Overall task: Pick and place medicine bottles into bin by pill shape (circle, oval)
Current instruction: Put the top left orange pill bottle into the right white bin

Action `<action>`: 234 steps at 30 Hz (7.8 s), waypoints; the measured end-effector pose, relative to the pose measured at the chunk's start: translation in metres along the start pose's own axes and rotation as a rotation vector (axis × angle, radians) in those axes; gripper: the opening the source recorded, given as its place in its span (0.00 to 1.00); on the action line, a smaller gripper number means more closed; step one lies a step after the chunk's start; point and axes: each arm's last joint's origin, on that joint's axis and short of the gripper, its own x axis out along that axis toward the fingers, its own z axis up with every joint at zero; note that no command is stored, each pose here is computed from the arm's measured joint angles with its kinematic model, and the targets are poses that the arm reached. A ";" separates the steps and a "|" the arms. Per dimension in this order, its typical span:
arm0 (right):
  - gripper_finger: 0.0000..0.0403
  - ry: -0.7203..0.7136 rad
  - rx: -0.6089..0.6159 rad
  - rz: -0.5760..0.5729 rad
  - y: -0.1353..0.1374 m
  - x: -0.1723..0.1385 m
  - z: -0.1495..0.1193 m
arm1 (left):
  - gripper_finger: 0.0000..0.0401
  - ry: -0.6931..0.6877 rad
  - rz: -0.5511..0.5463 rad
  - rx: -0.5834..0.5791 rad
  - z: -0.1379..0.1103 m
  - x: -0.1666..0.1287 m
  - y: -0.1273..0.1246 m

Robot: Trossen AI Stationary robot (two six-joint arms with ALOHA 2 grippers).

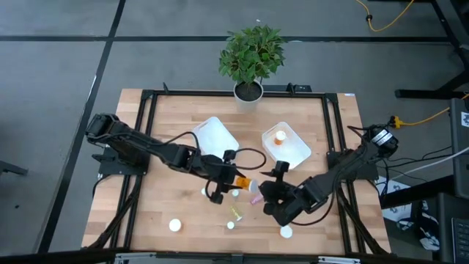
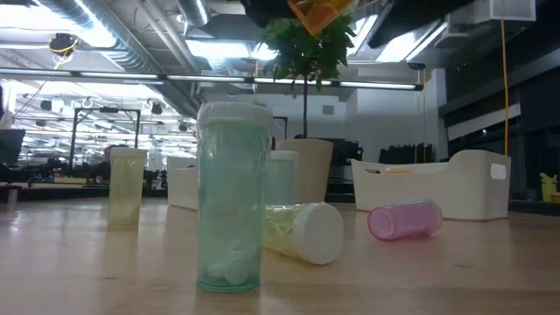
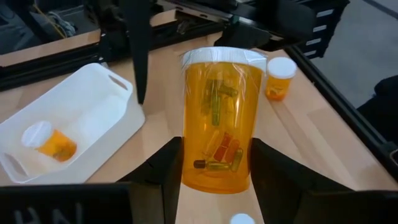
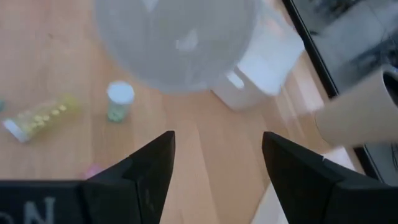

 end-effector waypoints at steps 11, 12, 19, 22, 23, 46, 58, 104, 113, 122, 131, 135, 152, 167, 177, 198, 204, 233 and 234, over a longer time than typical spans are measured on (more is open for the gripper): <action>0.60 -0.150 -0.113 0.085 0.009 -0.002 0.020 | 0.37 -0.001 -0.011 0.006 0.000 0.000 -0.004; 0.60 -0.160 -0.124 0.087 0.009 -0.002 0.021 | 0.37 -0.001 -0.012 0.007 0.000 0.000 -0.004; 0.60 -0.201 -0.159 0.090 0.010 -0.003 0.026 | 0.37 -0.003 -0.013 0.008 0.000 -0.001 -0.004; 0.60 -0.203 -0.157 0.091 0.010 -0.003 0.026 | 0.37 -0.003 -0.013 0.008 0.000 -0.001 -0.004; 0.60 -0.203 -0.156 0.091 0.010 -0.003 0.026 | 0.37 -0.002 -0.013 0.008 0.000 -0.001 -0.004; 0.49 -0.219 -0.155 0.093 0.011 -0.004 0.028 | 0.39 -0.004 -0.013 0.042 0.001 -0.001 -0.006; 0.49 -0.193 -0.169 0.039 0.008 -0.004 0.025 | 0.53 0.039 0.057 0.007 -0.004 -0.001 -0.004; 0.51 0.678 0.722 -0.066 -0.147 0.085 -0.075 | 0.56 0.227 0.281 -0.086 -0.021 -0.008 0.002; 0.51 0.753 0.785 -0.097 -0.151 0.094 -0.101 | 0.56 0.224 0.281 -0.086 -0.021 -0.008 0.002; 0.53 0.732 0.803 -0.091 -0.149 0.097 -0.102 | 0.56 0.218 0.281 -0.088 -0.020 -0.008 0.002; 0.55 0.727 0.805 -0.090 -0.149 0.097 -0.102 | 0.56 0.218 0.281 -0.088 -0.020 -0.008 0.002; 0.56 0.727 0.804 -0.089 -0.149 0.097 -0.102 | 0.56 0.218 0.281 -0.088 -0.020 -0.008 0.002; 0.56 0.703 0.774 -0.120 -0.150 0.097 -0.102 | 0.56 0.218 0.281 -0.090 -0.020 -0.008 0.002; 0.56 0.702 0.796 -0.128 -0.150 0.097 -0.102 | 0.56 0.218 0.280 -0.088 -0.020 -0.008 0.002; 0.56 0.696 0.801 -0.124 -0.150 0.098 -0.101 | 0.56 0.218 0.280 -0.088 -0.020 -0.008 0.002; 0.56 0.759 0.806 0.057 -0.145 0.098 -0.099 | 0.56 0.218 0.280 -0.088 -0.020 -0.008 0.002; 0.56 0.741 0.816 0.064 -0.144 0.099 -0.097 | 0.56 0.217 0.280 -0.088 -0.020 -0.008 0.002; 0.67 0.671 0.921 -0.029 -0.146 0.102 -0.094 | 0.56 0.217 0.280 -0.088 -0.020 -0.008 0.002; 0.69 0.674 0.926 -0.036 -0.146 0.102 -0.095 | 0.56 0.217 0.280 -0.088 -0.020 -0.008 0.002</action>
